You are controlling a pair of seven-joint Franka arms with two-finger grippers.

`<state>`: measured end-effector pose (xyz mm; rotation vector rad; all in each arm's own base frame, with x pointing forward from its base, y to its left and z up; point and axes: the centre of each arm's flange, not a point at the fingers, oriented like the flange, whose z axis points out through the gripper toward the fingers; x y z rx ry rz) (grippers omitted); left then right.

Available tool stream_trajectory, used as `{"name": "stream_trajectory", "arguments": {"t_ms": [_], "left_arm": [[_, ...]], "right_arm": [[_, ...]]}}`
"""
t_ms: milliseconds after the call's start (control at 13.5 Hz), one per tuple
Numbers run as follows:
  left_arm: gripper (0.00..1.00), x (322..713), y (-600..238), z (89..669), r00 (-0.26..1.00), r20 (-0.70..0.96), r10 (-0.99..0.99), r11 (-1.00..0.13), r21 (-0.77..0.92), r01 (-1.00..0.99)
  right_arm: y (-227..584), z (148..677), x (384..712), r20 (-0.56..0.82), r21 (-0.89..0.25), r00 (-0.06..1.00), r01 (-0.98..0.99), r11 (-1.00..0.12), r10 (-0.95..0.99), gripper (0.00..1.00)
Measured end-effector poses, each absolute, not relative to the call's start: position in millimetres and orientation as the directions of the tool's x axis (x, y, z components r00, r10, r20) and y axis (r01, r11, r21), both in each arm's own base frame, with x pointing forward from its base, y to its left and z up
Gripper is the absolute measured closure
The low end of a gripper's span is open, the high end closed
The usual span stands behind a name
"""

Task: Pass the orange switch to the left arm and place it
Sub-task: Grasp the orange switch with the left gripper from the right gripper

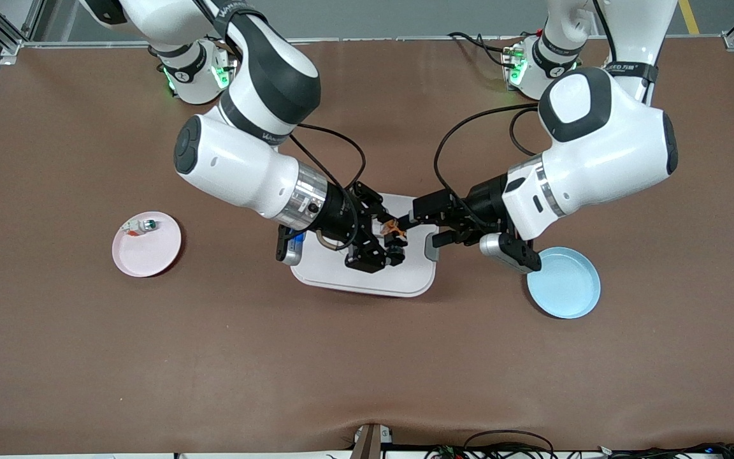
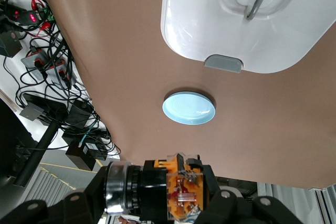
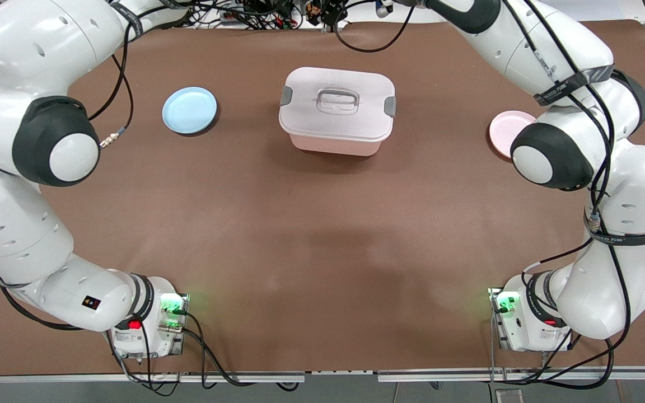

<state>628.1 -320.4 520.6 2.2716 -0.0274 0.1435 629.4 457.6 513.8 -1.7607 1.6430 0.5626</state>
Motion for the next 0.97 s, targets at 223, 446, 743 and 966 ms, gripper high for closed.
{"name": "stream_trajectory", "arguments": {"t_ms": [223, 446, 743, 966], "left_arm": [[0.0, 635.9, -322.6, 506.1, 0.989, 0.147, 0.006, -0.655, 0.748, -0.108], [0.0, 635.3, -331.5, 502.5, 0.986, 0.167, 0.003, -0.656, 0.745, -0.125], [0.03, 634.6, -335.0, 504.8, 0.983, 0.182, 0.005, -0.655, 0.744, -0.134], [0.23, 634.8, -334.7, 504.9, 0.975, 0.22, -0.028, -0.654, 0.734, -0.184]], "right_arm": [[466.2, 514.5, 625.2, -0.706, -0.163, 0.106, -0.987, 0.014, -0.7, 0.27], [474.2, 517.4, 620.0, -0.711, -0.163, 0.102, -0.986, 0.022, -0.696, 0.27], [474.8, 514.7, 623.1, -0.713, -0.178, 0.1, -0.983, 0.041, -0.694, 0.27], [481.2, 507.7, 623.2, -0.715, -0.191, 0.102, -0.98, 0.054, -0.692, 0.27]]}}
